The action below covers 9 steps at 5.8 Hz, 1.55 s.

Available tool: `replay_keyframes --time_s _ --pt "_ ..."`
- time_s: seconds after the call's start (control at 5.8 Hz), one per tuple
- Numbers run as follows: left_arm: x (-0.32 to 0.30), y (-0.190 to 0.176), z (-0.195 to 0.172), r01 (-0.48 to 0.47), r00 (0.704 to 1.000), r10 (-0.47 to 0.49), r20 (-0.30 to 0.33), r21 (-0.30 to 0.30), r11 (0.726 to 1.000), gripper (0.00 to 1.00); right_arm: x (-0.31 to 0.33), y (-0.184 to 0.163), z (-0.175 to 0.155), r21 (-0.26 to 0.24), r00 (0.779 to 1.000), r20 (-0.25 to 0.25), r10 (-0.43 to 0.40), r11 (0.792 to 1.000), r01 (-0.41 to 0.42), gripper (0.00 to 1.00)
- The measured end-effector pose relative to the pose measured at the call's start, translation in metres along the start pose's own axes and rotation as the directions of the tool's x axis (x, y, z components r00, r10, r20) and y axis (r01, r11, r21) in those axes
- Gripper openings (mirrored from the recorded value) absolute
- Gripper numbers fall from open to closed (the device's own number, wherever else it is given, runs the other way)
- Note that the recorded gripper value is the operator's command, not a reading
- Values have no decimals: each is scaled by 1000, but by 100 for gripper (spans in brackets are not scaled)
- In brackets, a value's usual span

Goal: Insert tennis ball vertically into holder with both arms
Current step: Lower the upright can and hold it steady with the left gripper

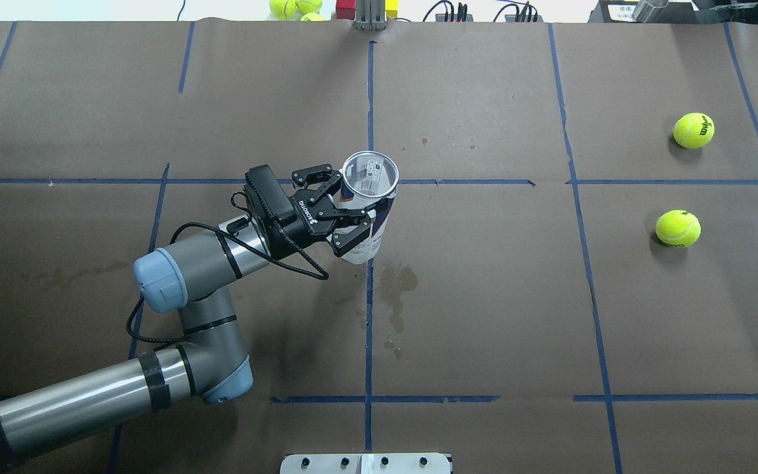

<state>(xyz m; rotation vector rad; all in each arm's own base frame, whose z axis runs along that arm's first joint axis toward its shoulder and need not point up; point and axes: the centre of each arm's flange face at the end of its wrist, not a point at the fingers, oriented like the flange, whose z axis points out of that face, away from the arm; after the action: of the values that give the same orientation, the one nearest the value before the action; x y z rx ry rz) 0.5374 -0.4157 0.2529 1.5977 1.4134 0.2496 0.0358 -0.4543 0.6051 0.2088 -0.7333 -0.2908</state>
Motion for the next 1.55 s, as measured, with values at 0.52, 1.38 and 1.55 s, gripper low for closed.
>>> replay_keyframes --time_s 0.52,1.38,1.55 --pt "-6 4 -8 -8 1000 8 0 4 1000 73 2 -11 0 4 1000 -1 -4 1000 4 100" --pt "-9 11 -8 -12 1000 12 9 -8 1000 75 4 -20 1 6 1000 -1 -6 1000 6 100" --pt "-8 13 -3 -12 1000 12 10 -12 1000 75 5 -20 1 6 1000 -1 -6 1000 6 100"
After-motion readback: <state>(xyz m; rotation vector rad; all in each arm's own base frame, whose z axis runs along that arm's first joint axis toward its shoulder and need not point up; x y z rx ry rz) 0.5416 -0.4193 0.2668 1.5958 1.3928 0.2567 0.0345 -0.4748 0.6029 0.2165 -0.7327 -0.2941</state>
